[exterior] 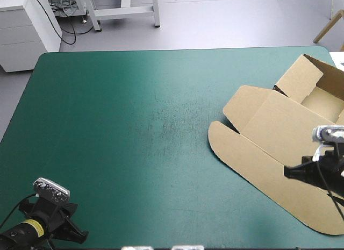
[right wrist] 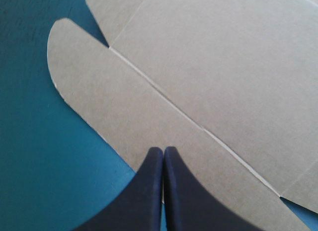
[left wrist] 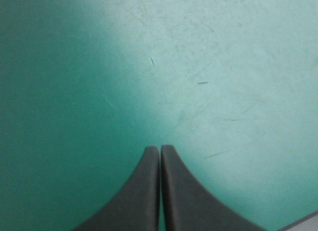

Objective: Fold the box

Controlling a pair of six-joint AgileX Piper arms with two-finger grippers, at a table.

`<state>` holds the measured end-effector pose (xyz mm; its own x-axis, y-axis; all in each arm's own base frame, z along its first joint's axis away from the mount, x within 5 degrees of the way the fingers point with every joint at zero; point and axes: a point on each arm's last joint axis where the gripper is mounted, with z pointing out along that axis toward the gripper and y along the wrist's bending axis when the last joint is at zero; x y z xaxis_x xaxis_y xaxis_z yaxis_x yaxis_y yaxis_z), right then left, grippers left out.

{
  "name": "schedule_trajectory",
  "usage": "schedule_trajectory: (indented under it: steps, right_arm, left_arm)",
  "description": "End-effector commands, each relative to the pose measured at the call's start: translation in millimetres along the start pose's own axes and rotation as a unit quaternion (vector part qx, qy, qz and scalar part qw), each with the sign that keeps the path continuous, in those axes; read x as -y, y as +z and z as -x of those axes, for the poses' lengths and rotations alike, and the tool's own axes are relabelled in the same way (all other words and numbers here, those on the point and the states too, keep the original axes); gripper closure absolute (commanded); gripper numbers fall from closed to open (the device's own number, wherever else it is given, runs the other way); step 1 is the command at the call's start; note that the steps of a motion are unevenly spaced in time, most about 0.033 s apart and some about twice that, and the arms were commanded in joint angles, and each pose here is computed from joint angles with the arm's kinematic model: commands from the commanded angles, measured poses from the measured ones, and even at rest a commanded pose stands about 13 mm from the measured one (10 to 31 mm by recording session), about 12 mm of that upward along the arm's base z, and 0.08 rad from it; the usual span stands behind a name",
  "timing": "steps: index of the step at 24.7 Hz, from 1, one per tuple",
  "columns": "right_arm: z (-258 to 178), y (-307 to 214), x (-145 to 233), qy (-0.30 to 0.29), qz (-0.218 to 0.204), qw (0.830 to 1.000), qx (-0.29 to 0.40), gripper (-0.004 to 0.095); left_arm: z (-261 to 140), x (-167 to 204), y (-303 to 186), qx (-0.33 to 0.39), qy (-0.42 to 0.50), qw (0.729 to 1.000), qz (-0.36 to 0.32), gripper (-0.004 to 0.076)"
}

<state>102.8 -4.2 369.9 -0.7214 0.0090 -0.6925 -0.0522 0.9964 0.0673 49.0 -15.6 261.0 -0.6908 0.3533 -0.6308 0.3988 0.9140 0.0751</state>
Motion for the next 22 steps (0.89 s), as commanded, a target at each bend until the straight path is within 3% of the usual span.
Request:
schedule_trajectory:
  steps: [1,11,22]
  right_arm:
    - [-15.0,-2.5,-8.7,-0.064,0.005,0.998,0.029,0.0926]
    - [-66.5,18.0,-10.3,-0.073,-0.001,0.997,0.039,0.0926]
    - [-68.3,14.2,-10.6,-0.076,-0.009,0.995,0.067,0.0926]
  left_arm:
    - [8.9,-0.4,-4.4,0.029,-0.005,1.000,0.000,0.0734]
    - [8.8,-0.4,-4.4,0.029,-0.005,1.000,0.000,0.0734]
    - [8.8,-0.4,-4.4,0.029,-0.005,1.000,0.000,0.0734]
